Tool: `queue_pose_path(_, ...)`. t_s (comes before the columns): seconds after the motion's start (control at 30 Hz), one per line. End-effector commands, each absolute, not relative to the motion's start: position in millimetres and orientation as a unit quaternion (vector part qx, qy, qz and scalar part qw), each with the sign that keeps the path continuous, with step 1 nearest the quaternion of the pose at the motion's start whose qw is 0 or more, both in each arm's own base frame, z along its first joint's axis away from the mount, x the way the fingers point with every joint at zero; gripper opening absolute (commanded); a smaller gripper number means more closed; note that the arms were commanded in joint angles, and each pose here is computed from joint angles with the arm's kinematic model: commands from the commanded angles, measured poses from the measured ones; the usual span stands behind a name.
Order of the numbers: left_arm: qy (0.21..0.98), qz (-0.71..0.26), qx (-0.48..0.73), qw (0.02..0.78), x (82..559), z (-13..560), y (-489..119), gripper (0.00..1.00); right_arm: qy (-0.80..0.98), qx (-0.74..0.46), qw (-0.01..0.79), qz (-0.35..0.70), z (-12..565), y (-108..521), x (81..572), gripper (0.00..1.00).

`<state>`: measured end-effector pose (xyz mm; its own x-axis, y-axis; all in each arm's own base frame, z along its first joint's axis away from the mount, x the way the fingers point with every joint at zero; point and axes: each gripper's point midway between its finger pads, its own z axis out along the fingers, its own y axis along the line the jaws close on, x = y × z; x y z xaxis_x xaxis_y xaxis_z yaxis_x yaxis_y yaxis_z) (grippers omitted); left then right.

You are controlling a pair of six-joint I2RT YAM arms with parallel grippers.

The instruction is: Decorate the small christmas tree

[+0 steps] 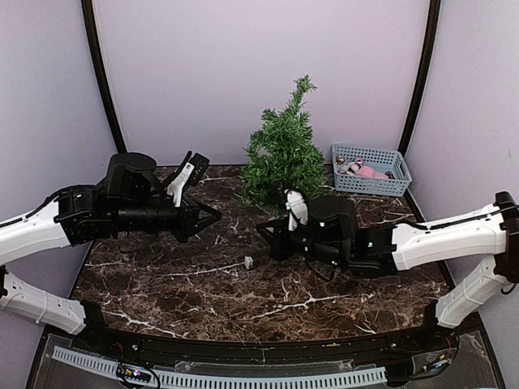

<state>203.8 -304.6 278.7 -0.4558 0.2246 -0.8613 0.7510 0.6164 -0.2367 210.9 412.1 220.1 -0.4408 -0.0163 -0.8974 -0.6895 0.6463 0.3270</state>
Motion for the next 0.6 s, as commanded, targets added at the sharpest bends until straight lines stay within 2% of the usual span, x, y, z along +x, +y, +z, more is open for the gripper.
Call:
queue_pose_path(0.0, 0.786, -0.283, 0.287, 0.469, 229, 306, -291, 0.00, 0.796, -0.173, 0.516, 0.265, 233, 357, 228, 0.00)
queue_pose_path(0.33, 0.771, -0.279, 0.305, 0.484, 267, 329, -315, 0.00, 0.800, -0.109, 0.557, 0.195, 282, 280, 243, 0.00)
queue_pose_path(0.57, 0.775, -0.265, 0.290, 0.494, 301, 333, -323, 0.00, 0.793, -0.106, 0.570, 0.187, 305, 273, 262, 0.00)
